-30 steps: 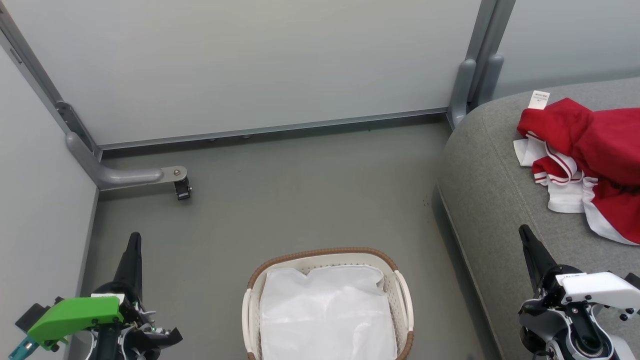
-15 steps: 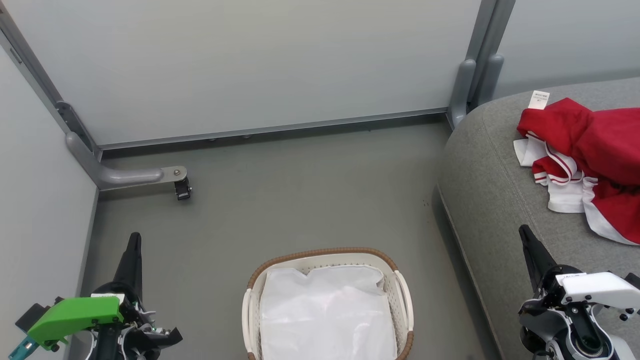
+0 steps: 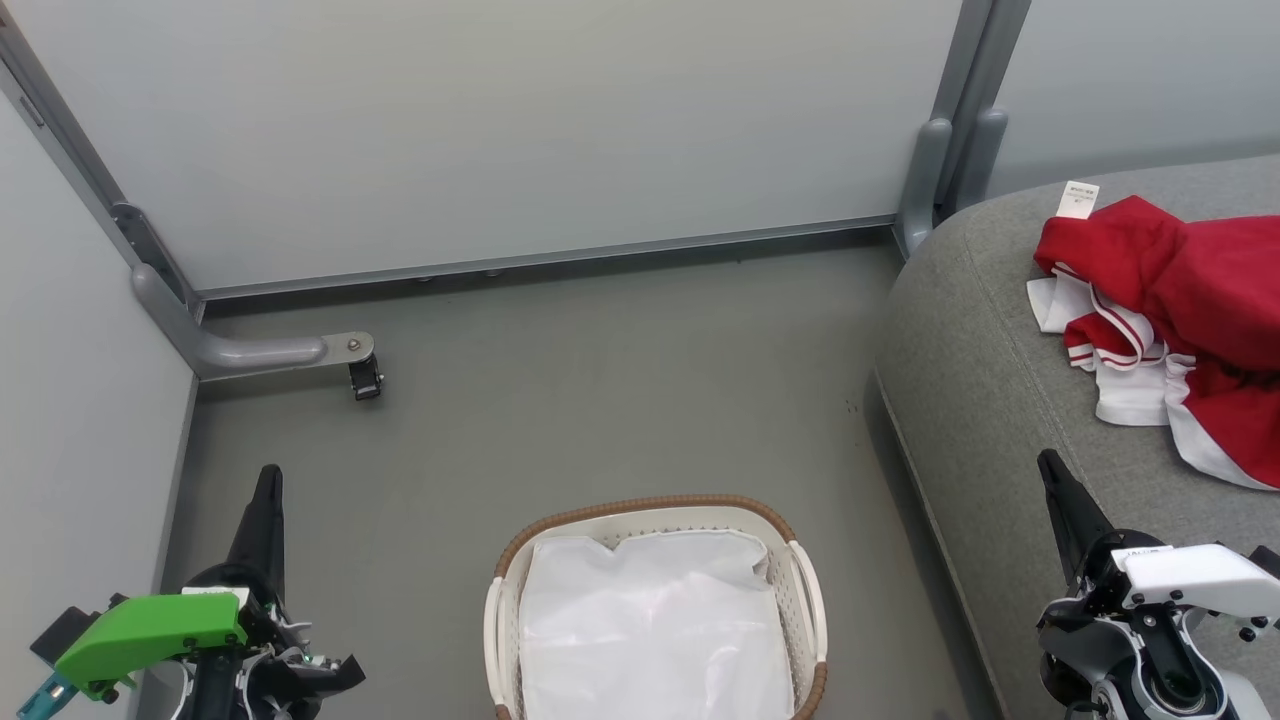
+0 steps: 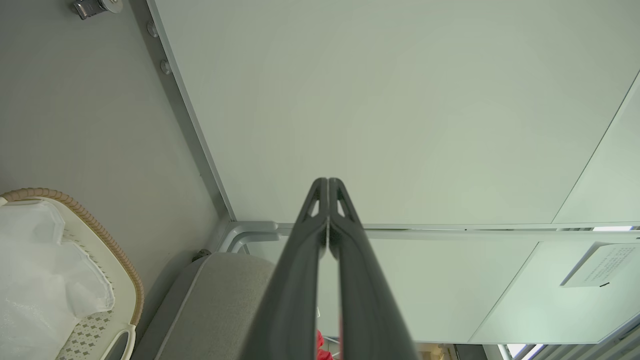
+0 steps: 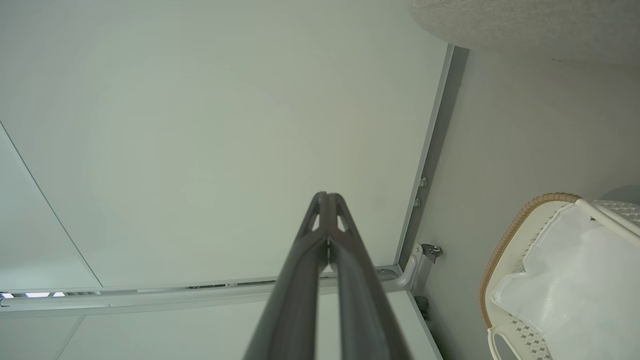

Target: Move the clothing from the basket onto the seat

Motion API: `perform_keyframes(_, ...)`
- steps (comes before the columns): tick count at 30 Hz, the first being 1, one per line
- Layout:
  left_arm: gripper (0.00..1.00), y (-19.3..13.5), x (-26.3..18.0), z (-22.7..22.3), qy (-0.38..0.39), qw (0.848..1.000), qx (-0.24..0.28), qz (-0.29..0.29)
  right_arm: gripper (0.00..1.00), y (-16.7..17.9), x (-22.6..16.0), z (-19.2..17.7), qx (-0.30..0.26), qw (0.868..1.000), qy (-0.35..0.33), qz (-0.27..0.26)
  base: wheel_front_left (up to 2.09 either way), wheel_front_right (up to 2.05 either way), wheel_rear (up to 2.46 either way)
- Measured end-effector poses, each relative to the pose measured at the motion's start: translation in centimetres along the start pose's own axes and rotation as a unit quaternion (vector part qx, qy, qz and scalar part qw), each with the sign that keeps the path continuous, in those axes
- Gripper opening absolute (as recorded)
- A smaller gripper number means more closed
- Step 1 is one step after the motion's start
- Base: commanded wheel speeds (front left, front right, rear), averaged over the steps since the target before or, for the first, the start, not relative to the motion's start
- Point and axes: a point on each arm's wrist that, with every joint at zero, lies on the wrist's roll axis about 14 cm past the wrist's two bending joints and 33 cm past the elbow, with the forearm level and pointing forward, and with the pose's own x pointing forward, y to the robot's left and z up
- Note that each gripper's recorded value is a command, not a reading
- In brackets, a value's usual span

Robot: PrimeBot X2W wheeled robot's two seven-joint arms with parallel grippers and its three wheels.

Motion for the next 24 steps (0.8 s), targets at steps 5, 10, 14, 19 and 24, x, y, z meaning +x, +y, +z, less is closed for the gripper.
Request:
perform_keyframes(5, 0.0, 0.0, 0.0, 0.0, 0.0, 1.0, 0.0, 0.0, 0.0, 0.0, 0.0, 0.0, 0.0, 1.0, 0.0, 0.0, 0.0, 0.0, 0.0)
perform_keyframes(10, 0.0, 0.0, 0.0, 0.0, 0.0, 1.0, 0.0, 0.0, 0.0, 0.0, 0.0, 0.0, 0.0, 1.0, 0.0, 0.0, 0.0, 0.0, 0.0)
perform_keyframes(14, 0.0, 0.0, 0.0, 0.0, 0.0, 1.0, 0.0, 0.0, 0.0, 0.0, 0.0, 0.0, 0.0, 1.0, 0.0, 0.0, 0.0, 0.0, 0.0)
perform_keyframes(19, 0.0, 0.0, 0.0, 0.0, 0.0, 1.0, 0.0, 0.0, 0.0, 0.0, 0.0, 0.0, 0.0, 1.0, 0.0, 0.0, 0.0, 0.0, 0.0)
perform_keyframes(24, 0.0, 0.0, 0.0, 0.0, 0.0, 1.0, 0.0, 0.0, 0.0, 0.0, 0.0, 0.0, 0.0, 1.0, 0.0, 0.0, 0.0, 0.0, 0.0)
